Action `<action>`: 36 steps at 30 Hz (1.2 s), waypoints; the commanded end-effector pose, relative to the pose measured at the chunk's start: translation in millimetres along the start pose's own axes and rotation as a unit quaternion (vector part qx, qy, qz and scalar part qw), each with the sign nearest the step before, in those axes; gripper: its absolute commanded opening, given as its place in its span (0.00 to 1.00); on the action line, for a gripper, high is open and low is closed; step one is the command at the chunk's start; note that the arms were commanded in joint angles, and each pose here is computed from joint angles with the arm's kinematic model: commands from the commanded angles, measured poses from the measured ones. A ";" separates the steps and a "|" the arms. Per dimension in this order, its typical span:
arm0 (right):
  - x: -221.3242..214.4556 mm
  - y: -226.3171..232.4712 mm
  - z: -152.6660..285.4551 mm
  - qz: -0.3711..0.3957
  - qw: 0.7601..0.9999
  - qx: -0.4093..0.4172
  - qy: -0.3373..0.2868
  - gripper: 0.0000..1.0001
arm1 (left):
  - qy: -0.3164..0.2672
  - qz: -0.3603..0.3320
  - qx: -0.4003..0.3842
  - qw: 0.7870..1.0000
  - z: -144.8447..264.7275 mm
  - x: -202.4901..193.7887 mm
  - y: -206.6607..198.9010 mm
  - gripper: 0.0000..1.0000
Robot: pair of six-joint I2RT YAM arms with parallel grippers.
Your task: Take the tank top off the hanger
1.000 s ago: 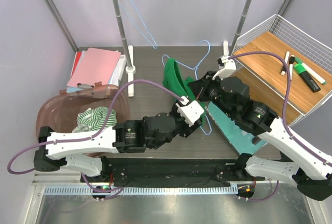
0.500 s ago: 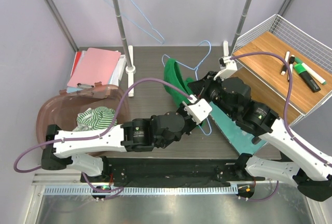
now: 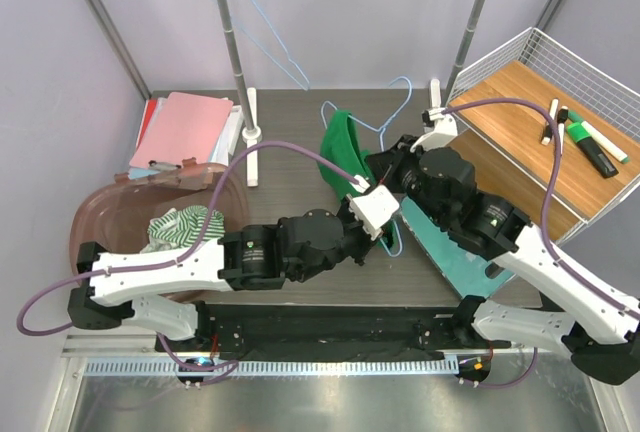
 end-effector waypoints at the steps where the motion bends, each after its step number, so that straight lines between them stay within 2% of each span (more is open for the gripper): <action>1: 6.0 5.0 -14.1 -0.015 0.999 -0.016 -0.047 0.01 | -0.057 0.077 -0.077 0.992 21.1 31.6 -4.6 0.00; 8: 4.0 2.5 -27.2 -0.004 0.997 -0.048 -0.065 0.01 | -0.060 0.101 -0.132 0.984 27.0 36.2 -13.6 0.00; 21: 27.3 10.3 -20.2 -0.008 0.991 -0.062 -0.115 0.01 | -0.019 0.135 -0.162 0.977 34.7 -1.1 -24.9 0.00; 26: 37.3 15.2 -9.1 -0.017 0.991 -0.047 -0.123 0.01 | -0.015 0.151 -0.147 0.977 43.3 -17.0 -21.3 0.00; 36: 40.0 18.2 12.5 -0.039 0.994 -0.004 -0.097 0.01 | 0.027 0.155 -0.086 0.984 44.0 -51.1 -15.9 0.00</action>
Point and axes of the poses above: each gripper's point midway between its finger pads, its own z axis back along the fingers, its own y axis along the line the jaws close on, x = y × z, the point moved 9 cm from there along z, back along the fingers, and after that the axes turned 10 degrees about -z, right-handed, at the moved point
